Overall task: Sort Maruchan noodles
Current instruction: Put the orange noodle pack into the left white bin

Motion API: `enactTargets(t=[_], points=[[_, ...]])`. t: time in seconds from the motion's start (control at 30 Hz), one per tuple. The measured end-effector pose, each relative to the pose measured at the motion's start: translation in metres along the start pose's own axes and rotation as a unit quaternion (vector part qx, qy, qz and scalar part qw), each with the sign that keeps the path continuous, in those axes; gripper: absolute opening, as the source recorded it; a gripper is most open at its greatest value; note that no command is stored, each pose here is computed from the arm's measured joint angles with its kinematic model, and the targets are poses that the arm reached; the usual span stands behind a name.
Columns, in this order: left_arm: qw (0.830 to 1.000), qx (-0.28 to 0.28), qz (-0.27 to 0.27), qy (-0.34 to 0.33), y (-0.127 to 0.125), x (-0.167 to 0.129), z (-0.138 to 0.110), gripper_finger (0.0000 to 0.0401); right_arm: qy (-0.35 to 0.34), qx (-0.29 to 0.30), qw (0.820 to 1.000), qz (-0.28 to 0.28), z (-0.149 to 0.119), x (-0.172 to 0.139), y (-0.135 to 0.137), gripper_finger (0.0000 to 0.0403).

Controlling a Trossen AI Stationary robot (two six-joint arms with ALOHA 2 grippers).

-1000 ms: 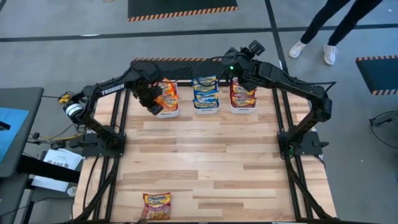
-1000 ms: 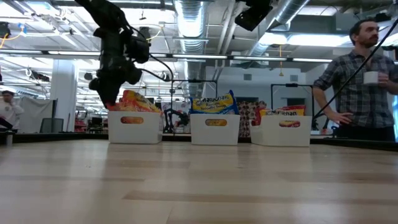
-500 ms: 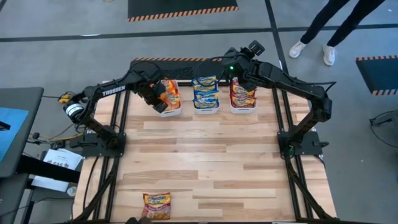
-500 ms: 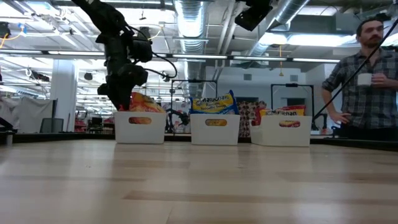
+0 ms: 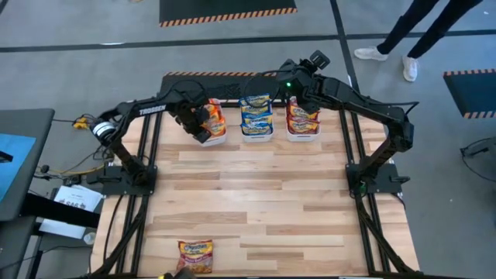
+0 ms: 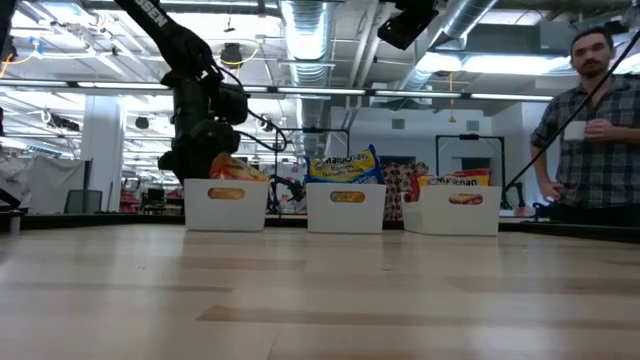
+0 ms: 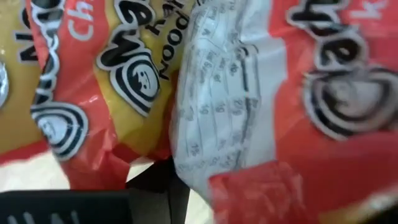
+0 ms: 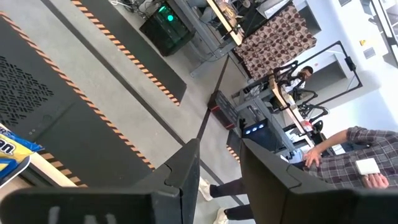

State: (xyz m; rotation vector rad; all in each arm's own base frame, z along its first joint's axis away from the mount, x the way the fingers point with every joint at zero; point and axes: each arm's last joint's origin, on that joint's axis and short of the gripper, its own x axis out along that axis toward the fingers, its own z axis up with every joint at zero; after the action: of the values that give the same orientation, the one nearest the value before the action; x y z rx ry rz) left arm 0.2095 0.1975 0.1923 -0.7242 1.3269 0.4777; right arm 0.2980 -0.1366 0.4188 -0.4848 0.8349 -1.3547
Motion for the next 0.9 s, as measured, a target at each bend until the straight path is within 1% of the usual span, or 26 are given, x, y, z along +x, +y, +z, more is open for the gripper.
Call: enactTargets(t=[0.13,0.5,0.63,0.7,0.77,0.9], points=[[1.0,0.016,-0.002,-0.022,-0.003,-0.012,-0.004,0.0139,0.0,0.0,1.0,0.0,0.0,0.0,0.0,0.0139],[0.998,0.017,0.001,-0.059,-0.007,-0.037,-0.014,0.0139,-0.001,0.0,1.0,0.001,0.0,0.0,0.0,0.0139],[0.996,0.013,0.0,-0.085,-0.01,-0.05,-0.02,0.0139,-0.001,0.0,1.0,0.002,0.0,-0.001,0.001,0.0139],[0.994,0.008,0.005,-0.107,-0.011,-0.058,-0.023,0.0139,-0.003,-0.001,1.0,0.003,0.0,-0.002,0.001,0.0139],[0.989,0.007,0.015,-0.144,-0.013,-0.069,-0.025,0.0139,-0.004,-0.001,1.0,0.004,0.001,-0.003,0.001,0.0139],[0.973,0.006,0.014,-0.231,-0.016,-0.086,-0.021,0.0139,-0.004,-0.001,1.0,0.005,0.001,-0.003,0.001,0.0139]])
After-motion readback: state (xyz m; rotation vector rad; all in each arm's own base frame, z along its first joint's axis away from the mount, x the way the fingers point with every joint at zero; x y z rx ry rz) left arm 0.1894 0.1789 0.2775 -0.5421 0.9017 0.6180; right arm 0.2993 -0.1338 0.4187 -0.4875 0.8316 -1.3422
